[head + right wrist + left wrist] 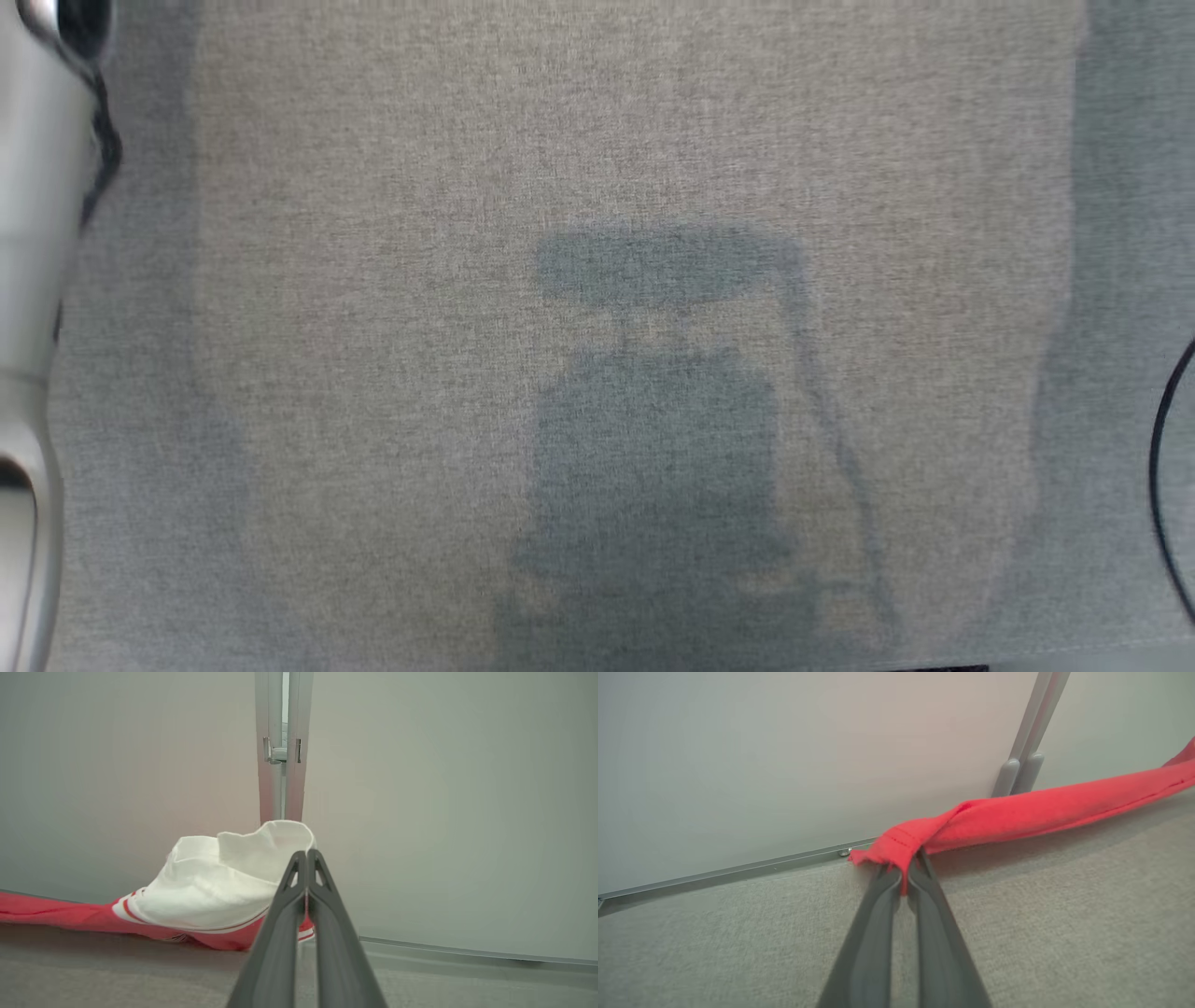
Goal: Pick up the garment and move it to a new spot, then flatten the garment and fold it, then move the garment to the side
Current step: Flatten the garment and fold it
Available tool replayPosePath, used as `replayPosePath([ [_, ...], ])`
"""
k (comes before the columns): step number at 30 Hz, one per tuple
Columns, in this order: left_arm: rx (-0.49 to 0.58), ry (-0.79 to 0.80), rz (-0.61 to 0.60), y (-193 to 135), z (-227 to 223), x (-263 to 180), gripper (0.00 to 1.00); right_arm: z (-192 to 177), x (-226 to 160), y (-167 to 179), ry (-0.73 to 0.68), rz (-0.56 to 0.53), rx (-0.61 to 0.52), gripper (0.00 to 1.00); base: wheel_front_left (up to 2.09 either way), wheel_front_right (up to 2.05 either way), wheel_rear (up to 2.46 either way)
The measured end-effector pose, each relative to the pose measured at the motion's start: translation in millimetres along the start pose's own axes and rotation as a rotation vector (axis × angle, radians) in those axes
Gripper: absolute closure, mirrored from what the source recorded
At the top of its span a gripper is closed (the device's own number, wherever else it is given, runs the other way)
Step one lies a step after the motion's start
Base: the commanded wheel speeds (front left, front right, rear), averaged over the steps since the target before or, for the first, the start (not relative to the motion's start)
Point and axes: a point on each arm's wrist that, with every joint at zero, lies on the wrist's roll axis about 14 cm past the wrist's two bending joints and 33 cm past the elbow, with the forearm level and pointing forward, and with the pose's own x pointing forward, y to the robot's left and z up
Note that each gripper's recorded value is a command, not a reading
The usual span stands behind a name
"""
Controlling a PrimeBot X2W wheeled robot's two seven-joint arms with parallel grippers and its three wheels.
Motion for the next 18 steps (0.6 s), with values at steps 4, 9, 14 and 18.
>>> replayPosePath([
  [4,-0.038,0.12,-0.043,-15.7,-45.9,-37.8,1.0,-25.9,-55.0,-3.6,0.08,0.001,0.035,1.0,0.0,0.0,0.0],
  [9,-0.094,0.228,-0.097,-38.8,-78.2,-100.2,1.0,-52.2,-143.5,-15.6,0.279,-0.009,0.01,1.0,0.0,0.0,0.0],
  [14,-0.153,0.32,-0.112,-61.9,-97.2,-171.5,1.0,-40.6,-214.7,-4.0,0.398,0.009,0.035,1.0,0.0,0.0,0.0],
  [18,-0.183,0.388,-0.124,-83.0,-106.2,-228.0,1.0,-17.4,-259.7,2.1,0.44,0.014,0.041,1.0,0.0,0.0,0.0],
])
